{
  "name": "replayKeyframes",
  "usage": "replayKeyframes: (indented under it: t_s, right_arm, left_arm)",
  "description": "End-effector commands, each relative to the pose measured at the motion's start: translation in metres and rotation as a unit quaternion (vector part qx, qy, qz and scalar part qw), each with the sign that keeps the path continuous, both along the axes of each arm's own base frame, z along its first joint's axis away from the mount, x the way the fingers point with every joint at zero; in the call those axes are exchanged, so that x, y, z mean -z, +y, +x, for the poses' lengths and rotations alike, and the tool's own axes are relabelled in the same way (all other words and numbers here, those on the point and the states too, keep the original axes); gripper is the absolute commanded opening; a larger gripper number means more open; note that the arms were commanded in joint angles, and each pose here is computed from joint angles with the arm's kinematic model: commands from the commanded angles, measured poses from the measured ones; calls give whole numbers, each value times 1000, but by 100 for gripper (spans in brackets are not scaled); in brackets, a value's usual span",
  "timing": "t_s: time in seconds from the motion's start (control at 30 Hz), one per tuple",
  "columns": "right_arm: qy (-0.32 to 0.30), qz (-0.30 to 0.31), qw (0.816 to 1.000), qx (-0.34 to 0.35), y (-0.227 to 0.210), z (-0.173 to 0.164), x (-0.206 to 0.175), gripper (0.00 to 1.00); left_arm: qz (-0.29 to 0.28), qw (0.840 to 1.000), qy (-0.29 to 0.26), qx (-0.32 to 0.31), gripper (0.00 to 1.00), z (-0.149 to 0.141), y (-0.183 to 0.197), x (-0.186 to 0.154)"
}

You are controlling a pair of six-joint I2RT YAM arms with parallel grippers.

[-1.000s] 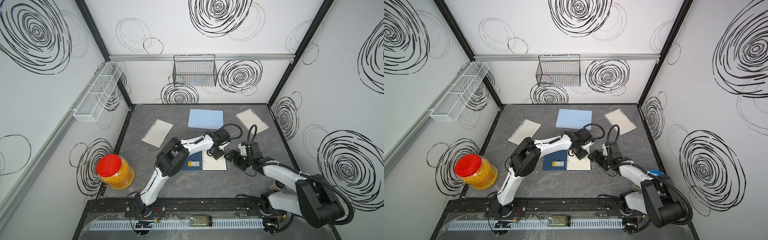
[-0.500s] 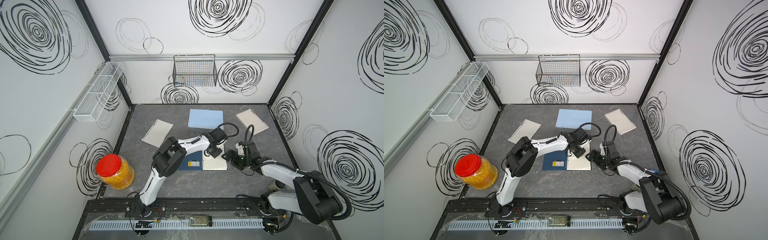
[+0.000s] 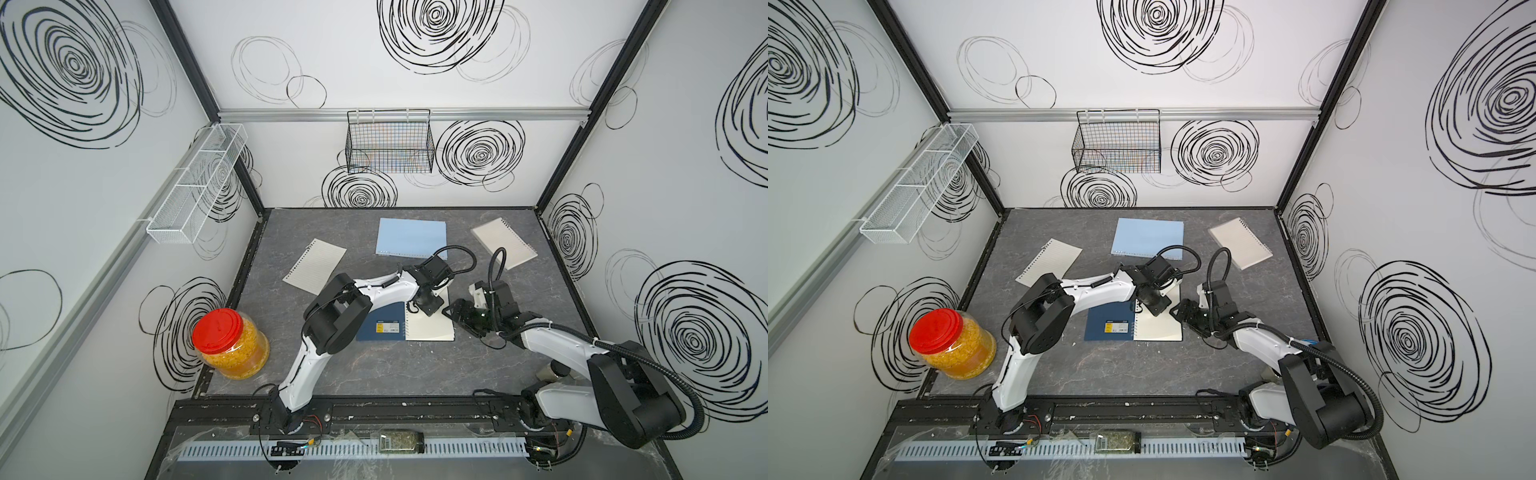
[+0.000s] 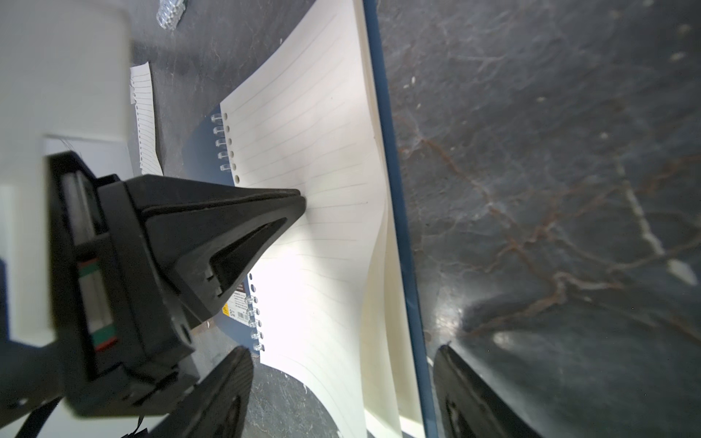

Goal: Tear off pages from different notebooks
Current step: Tear off the paper from the notebook.

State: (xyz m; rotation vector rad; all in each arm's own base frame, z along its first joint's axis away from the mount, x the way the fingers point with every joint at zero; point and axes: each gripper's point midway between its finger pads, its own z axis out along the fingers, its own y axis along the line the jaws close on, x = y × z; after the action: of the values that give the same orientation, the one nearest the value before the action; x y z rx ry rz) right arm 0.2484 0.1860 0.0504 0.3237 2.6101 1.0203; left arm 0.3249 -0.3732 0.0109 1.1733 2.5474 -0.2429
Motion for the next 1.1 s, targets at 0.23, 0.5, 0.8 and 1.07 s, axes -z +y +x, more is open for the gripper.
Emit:
replayKeyframes:
  t_s: [0.23, 0.5, 0.8, 1.07]
  right_arm:
    - [-24, 17, 999, -20, 14, 6, -18, 62]
    - [-28, 15, 999, -22, 15, 8, -19, 56]
    - [-24, 18, 999, -31, 20, 7, -17, 50]
    - [-21, 21, 999, -40, 26, 7, -15, 44]
  left_arm:
    - [122, 984, 133, 7, 0, -62, 58, 88]
    - [125, 983, 135, 9, 0, -65, 61, 90]
    - [126, 983, 135, 8, 0, -65, 62, 90]
    - [125, 983, 137, 9, 0, -66, 61, 90]
